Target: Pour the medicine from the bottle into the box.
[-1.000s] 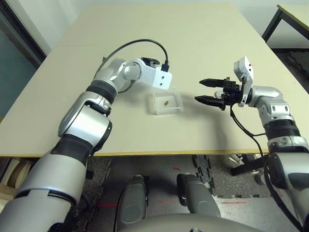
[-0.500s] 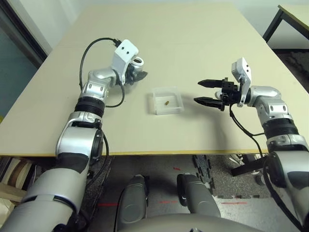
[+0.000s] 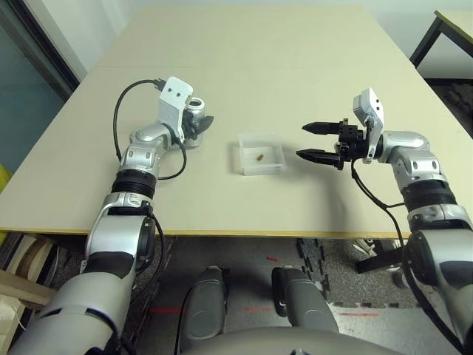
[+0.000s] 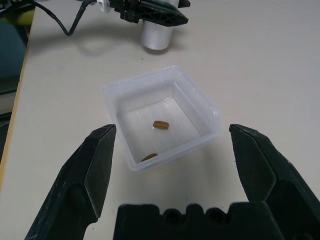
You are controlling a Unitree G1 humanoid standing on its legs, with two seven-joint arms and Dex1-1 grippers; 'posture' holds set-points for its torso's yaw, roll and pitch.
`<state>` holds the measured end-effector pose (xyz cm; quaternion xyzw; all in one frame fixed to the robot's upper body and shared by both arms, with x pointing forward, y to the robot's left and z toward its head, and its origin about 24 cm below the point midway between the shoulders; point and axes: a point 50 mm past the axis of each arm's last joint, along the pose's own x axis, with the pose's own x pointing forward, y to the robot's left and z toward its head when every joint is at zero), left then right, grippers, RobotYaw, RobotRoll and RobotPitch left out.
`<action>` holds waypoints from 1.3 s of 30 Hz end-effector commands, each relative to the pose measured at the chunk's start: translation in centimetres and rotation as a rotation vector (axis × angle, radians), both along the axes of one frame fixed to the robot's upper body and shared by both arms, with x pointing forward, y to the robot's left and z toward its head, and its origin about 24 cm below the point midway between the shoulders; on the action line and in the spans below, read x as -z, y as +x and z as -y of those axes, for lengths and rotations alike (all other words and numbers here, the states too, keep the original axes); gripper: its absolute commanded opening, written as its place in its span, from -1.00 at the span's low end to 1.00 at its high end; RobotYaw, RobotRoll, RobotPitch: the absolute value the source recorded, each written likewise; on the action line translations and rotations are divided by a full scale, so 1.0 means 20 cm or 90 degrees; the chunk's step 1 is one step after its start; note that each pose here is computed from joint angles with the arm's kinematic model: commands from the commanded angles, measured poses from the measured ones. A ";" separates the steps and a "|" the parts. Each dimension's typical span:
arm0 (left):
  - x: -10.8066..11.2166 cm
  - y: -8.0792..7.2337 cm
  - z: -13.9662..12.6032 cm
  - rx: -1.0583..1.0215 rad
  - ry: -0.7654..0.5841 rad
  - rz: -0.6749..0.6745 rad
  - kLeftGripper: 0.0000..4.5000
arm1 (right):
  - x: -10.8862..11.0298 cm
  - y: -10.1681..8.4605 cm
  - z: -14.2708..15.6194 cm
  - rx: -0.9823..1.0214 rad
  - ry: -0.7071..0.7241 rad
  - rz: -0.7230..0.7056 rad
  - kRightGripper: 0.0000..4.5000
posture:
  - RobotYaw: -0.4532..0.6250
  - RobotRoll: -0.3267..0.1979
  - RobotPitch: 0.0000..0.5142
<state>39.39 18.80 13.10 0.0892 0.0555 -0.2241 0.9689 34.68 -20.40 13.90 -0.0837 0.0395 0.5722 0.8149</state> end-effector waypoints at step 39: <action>0.14 -0.08 -0.05 -0.057 -0.075 -0.003 0.98 | -0.02 0.01 -0.01 -0.013 -0.019 0.009 1.00 | -0.16 0.25 -0.53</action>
